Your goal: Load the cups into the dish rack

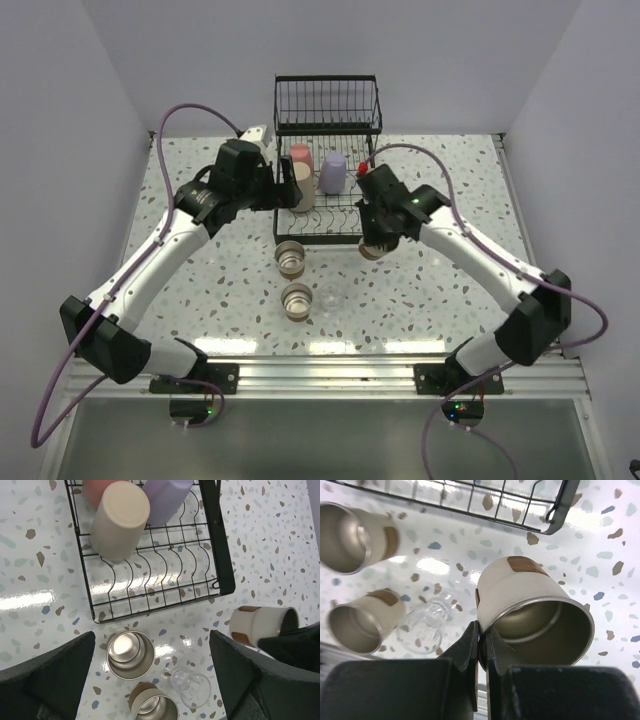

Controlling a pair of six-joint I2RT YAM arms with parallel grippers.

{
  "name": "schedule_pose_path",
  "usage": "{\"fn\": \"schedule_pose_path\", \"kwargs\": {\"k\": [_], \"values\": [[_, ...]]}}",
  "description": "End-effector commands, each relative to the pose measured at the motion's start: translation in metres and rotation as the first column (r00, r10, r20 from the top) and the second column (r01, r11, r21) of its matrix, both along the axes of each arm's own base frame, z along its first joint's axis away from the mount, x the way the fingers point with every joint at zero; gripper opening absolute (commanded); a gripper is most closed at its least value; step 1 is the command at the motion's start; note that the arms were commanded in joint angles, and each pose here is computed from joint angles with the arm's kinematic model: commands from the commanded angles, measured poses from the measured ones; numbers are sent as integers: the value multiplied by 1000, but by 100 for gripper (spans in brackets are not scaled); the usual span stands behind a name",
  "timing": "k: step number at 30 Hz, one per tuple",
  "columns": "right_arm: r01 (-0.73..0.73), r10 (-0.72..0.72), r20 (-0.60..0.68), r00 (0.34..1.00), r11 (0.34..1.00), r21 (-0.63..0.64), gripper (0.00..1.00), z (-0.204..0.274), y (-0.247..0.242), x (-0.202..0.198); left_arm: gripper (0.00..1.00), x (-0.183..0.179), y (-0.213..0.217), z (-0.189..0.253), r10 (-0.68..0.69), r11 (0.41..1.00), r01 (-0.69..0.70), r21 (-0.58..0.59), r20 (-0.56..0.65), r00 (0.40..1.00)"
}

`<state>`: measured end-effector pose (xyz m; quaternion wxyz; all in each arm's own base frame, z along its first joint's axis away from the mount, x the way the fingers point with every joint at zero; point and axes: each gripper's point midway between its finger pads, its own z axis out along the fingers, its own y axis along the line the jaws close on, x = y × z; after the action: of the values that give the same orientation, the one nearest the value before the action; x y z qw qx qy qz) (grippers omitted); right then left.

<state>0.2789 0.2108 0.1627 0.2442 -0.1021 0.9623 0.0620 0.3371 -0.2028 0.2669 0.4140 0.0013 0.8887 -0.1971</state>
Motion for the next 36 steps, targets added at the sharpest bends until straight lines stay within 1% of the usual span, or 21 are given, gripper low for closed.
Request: {"fn": "schedule_pose_path", "kwargs": {"k": [1,5,6,8,9,11,12,13,14,15,16,17,18,19,20,21,22,23,24,27,36], "values": [[46,-55,60,997,991,129,0,44,-19,-4,99,-2,-5,9,-9,999,11,-45,31,999],[97,-94,-23,995,936,339,0,47,-29,-17,100,-11,-21,15,-78,987,84,-139,48,996],[89,-91,-14,996,911,402,0,59,-29,-21,100,-11,-27,26,-95,977,110,-185,87,992],[74,-81,-4,997,878,472,0,68,-24,-23,100,-21,-44,27,-167,942,181,-282,73,983],[57,-67,-1,998,839,541,0,81,-16,-27,100,-26,-55,43,-214,901,239,-361,109,971],[42,-52,-1,999,791,611,0,94,-7,-31,100,-33,-62,44,-247,865,275,-420,122,961],[65,-64,-25,998,750,658,0,103,-2,-32,100,-30,-64,58,-247,839,302,-452,179,952],[27,-39,1,999,700,713,0,119,6,-35,100,-38,-67,67,-272,803,331,-495,190,943],[44,-48,-17,999,657,752,0,129,11,-36,100,-41,-66,63,-282,789,338,-514,185,941],[39,-46,-13,999,630,776,0,136,13,-37,100,-38,-62,72,-277,766,357,-534,227,934],[0,-27,19,999,590,808,0,150,18,-39,100,-46,-63,76,-306,730,375,-571,218,927],[12,-31,7,999,557,830,0,158,20,-40,100,-47,-61,71,-315,712,381,-590,217,924],[4,-28,12,1000,531,847,0,164,22,-41,100,-45,-54,81,-305,687,402,-605,262,916],[-29,-7,37,999,493,870,0,173,26,-43,100,-54,-54,83,-341,638,417,-648,248,907],[-4,-10,9,1000,451,893,0,179,29,-45,100,-58,-52,70,-352,619,407,-672,226,908],[-3,1,2,1000,418,908,0,183,32,-47,100,-60,-47,82,-346,584,450,-676,293,891],[-28,10,26,1000,375,927,0,186,35,-44,100,-68,-48,72,-378,546,438,-714,257,890],[-1,26,-8,1000,322,947,0,192,38,-49,100,-71,-47,73,-385,529,447,-721,266,884],[-6,30,-3,1000,293,956,0,196,39,-49,100,-74,-47,76,-394,514,469,-718,288,873],[-28,33,21,999,224,974,0,207,40,-51,100,-81,-47,73,-413,504,480,-718,287,864],[-81,4,82,997,120,989,0,233,37,-54,100,-86,-45,71,-412,503,474,-723,282,866]]}}
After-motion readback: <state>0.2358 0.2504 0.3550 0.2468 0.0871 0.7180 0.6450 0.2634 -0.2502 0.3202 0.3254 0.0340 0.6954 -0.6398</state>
